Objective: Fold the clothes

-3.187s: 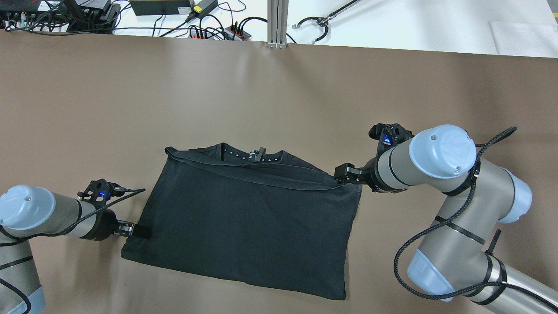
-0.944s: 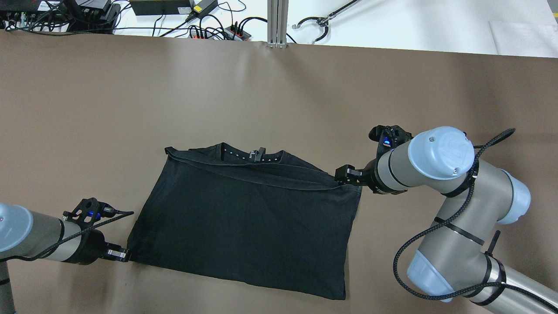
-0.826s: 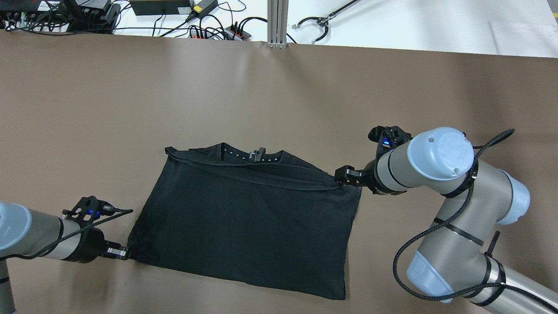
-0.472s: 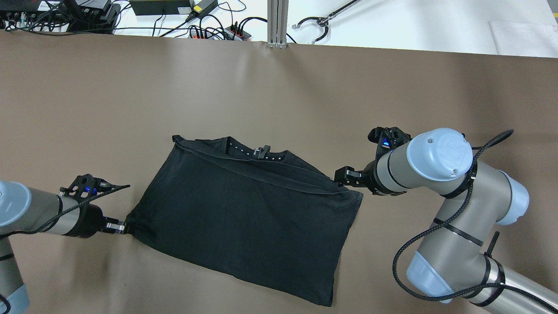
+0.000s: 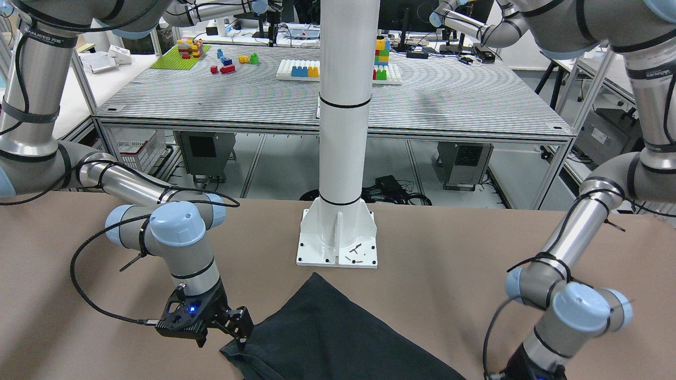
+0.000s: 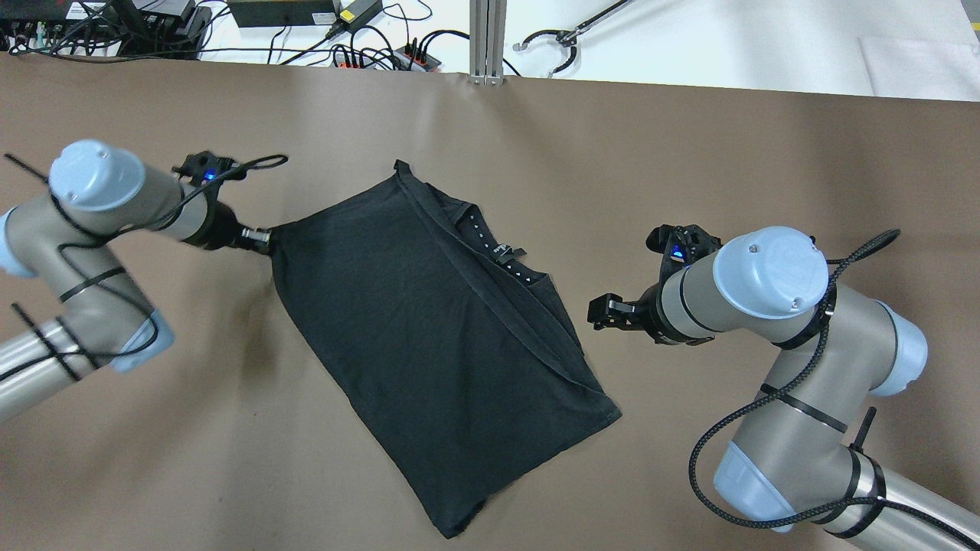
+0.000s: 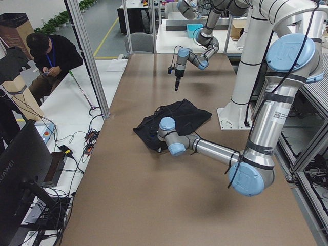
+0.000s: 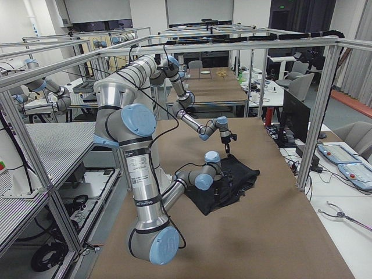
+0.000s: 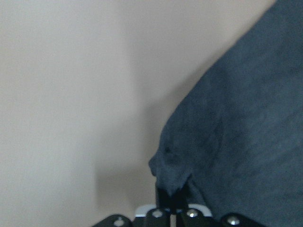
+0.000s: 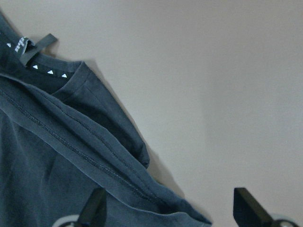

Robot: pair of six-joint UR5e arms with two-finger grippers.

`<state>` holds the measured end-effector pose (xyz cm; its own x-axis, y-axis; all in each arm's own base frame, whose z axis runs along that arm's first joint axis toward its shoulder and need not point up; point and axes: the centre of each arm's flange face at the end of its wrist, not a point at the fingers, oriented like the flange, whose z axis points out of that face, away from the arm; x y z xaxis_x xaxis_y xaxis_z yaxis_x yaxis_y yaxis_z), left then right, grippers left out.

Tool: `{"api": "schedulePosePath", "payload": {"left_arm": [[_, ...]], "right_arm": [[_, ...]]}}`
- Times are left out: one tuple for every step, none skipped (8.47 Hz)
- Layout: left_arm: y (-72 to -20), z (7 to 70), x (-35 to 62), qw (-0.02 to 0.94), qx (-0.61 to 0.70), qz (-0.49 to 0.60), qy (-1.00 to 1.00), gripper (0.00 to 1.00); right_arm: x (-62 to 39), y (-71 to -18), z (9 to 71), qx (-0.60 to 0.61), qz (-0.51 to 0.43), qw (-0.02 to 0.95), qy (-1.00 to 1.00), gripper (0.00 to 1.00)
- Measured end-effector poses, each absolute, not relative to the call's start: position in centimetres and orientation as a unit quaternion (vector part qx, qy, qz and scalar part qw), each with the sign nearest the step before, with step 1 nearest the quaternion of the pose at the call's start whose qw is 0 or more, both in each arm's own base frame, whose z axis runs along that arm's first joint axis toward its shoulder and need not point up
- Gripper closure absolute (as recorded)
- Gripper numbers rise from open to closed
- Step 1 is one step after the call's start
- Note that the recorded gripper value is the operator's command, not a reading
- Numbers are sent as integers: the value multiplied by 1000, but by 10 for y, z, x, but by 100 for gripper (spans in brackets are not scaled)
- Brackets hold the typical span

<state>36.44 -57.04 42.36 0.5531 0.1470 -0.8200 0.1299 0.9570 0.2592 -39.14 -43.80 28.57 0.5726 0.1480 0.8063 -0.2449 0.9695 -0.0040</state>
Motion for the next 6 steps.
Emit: {"api": "schedulePosePath", "payload": {"left_arm": [[-632,399,379,876,153,-5,457,100],[-690,366,403,884,165,-20,437,100],[-734,328,427,891,175,-33,418,100],[-762,291,449,896,179,-39,405,100],[-773,267,467,898,183,-40,397,100],[-776,256,477,900,186,-40,392,78]], "right_arm": [[-392,-438,286,54,111,885,-449,6],[-392,-438,285,55,111,885,-449,6],[-392,-438,284,55,111,885,-450,6],[-393,-438,283,56,110,884,-450,6],[-395,-436,283,55,108,885,-450,6],[-398,-435,284,53,107,885,-449,6]]}}
